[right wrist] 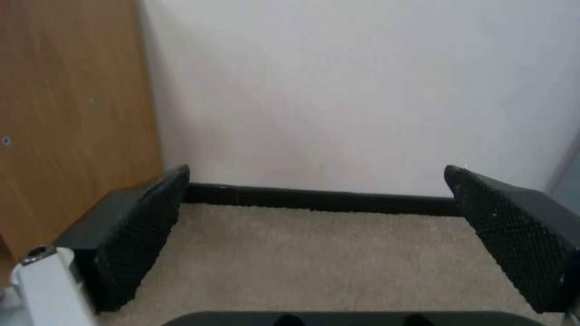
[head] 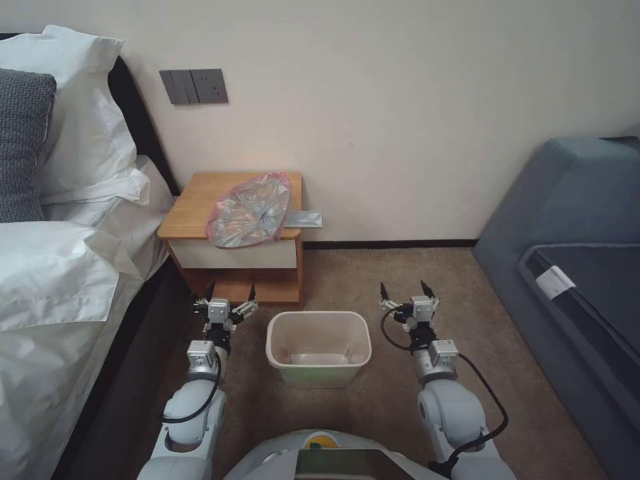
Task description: Pick up the garbage bag from the table and place it over the trash can.
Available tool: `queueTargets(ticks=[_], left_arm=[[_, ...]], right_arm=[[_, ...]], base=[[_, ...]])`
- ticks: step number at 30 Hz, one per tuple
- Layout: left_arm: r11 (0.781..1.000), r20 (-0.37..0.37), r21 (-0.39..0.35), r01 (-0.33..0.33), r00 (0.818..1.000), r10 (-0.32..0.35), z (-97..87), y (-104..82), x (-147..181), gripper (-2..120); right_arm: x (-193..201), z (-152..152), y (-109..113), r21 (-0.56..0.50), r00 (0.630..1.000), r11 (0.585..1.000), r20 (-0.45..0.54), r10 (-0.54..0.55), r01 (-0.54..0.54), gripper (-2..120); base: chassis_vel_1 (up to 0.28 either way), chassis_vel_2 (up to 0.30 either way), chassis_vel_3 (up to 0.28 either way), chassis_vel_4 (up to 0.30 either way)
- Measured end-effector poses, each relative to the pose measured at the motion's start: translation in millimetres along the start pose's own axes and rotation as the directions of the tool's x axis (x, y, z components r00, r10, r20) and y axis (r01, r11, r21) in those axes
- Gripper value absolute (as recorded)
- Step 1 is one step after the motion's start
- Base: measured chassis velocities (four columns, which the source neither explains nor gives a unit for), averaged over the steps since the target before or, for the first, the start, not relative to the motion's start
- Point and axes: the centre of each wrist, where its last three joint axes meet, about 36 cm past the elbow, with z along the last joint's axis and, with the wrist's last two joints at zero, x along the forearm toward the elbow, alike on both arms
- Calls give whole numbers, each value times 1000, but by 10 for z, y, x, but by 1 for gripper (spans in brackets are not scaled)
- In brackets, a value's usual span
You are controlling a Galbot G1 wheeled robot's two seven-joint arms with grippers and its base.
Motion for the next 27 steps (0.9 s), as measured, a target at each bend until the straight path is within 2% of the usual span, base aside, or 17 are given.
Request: queueTargets(ticks=[27], left_arm=[[1000,0,0,0,1000,0,0,0,0,99]], right_arm=[[0,0,0,0,1000,1000,0,0,0,100]], base=[[0,0,0,0]])
